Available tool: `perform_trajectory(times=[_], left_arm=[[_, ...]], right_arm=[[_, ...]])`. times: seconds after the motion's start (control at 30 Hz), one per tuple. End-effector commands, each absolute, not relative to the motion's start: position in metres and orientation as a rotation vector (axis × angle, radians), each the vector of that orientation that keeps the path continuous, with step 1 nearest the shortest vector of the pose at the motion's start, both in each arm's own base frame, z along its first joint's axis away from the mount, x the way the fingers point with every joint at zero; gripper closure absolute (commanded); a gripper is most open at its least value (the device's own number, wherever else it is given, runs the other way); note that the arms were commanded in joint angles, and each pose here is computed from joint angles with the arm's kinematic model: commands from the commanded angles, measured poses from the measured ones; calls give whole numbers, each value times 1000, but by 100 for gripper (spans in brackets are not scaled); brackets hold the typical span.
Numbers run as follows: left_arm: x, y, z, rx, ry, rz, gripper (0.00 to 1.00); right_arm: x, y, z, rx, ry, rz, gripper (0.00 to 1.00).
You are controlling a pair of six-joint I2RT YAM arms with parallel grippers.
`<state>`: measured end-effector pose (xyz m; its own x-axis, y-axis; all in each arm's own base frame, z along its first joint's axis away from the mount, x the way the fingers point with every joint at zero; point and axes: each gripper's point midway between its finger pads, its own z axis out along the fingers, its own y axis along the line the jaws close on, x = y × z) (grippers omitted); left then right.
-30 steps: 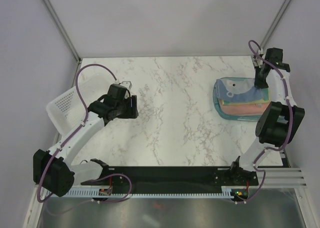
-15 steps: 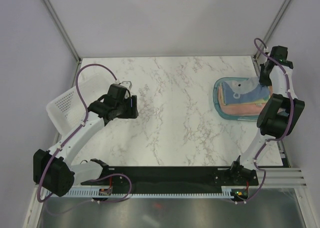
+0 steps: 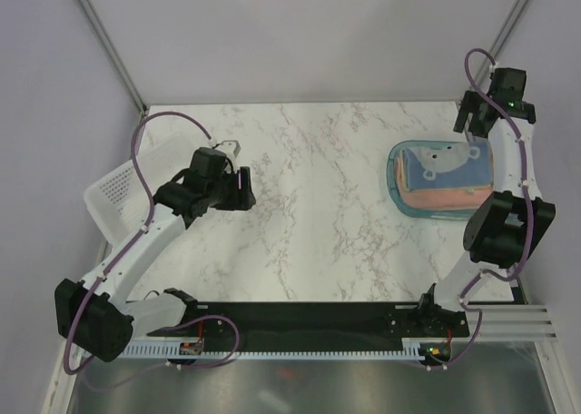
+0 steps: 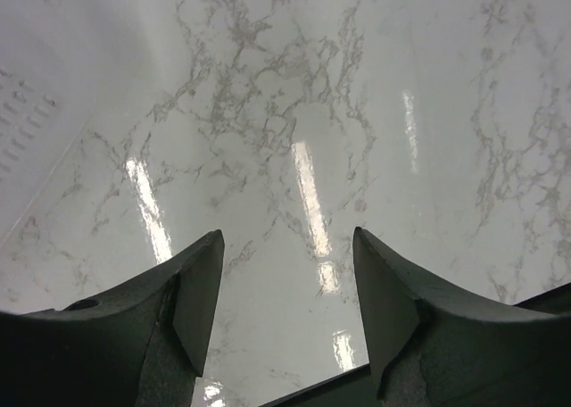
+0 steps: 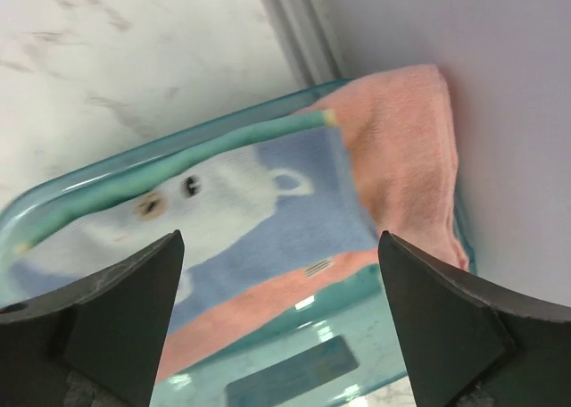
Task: Fold and stack the towels
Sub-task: Neatly place the folded towel into the bin
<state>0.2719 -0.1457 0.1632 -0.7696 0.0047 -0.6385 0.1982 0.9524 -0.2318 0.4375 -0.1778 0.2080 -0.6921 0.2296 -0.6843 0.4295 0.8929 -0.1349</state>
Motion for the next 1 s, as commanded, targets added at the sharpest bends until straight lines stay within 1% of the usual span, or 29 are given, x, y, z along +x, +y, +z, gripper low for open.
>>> perform_trajectory(times=[0.0, 0.03, 0.1, 0.13, 0.17, 0.2, 0.23, 0.27, 0.33, 0.4, 0.43, 0.47, 0.5, 0.53, 0.57, 0.6, 0.63, 0.67, 0.83, 0.97], left_arm=[[288, -167, 236, 231, 2176, -524, 32], [290, -173, 250, 255, 2114, -567, 32], [287, -177, 275, 277, 2019, -615, 32], [285, -183, 286, 304, 1967, -653, 32], [284, -184, 292, 310, 1938, -667, 32], [280, -182, 301, 310, 1901, -672, 31], [278, -182, 305, 307, 1883, -679, 30], [278, -182, 312, 312, 1847, -685, 29], [274, -178, 315, 304, 1811, -678, 28], [272, -176, 316, 296, 1790, -677, 26], [269, -174, 317, 293, 1781, -676, 24], [266, -174, 318, 295, 1775, -682, 19], [263, -174, 316, 300, 1776, -689, 18], [259, -176, 317, 309, 1772, -711, 15], [254, -175, 320, 305, 1763, -726, 9], [250, -176, 318, 304, 1765, -740, 7], [246, -178, 319, 309, 1763, -769, 2], [241, -178, 322, 303, 1747, -785, 0], [228, -179, 325, 297, 1725, -843, 0], [215, -179, 331, 335, 1688, -868, 0]], right_arm=[[433, -105, 269, 424, 2207, -187, 2], [426, -93, 282, 399, 2178, -165, 2], [417, -73, 276, 398, 2188, -129, 2], [410, -59, 285, 414, 2161, -51, 2], [404, -46, 274, 401, 2187, 18, 2], [405, -27, 278, 358, 2160, 130, 2], [396, -9, 291, 335, 2113, 239, 2], [387, 14, 278, 305, 2140, 376, 2], [374, 39, 293, 261, 2074, 482, 2], [357, 66, 279, 235, 2101, 612, 2], [350, 75, 291, 206, 2041, 665, 2], [336, 90, 273, 207, 2072, 769, 2], [334, 99, 277, 181, 2028, 816, 2], [323, 103, 286, 166, 1981, 836, 2], [316, 103, 267, 185, 2000, 844, 2], [310, 112, 266, 154, 1989, 851, 2], [303, 109, 273, 152, 1950, 825, 2], [299, 106, 263, 167, 1958, 801, 2], [282, 88, 278, 205, 1847, 692, 2], [277, 83, 294, 198, 1794, 665, 2]])
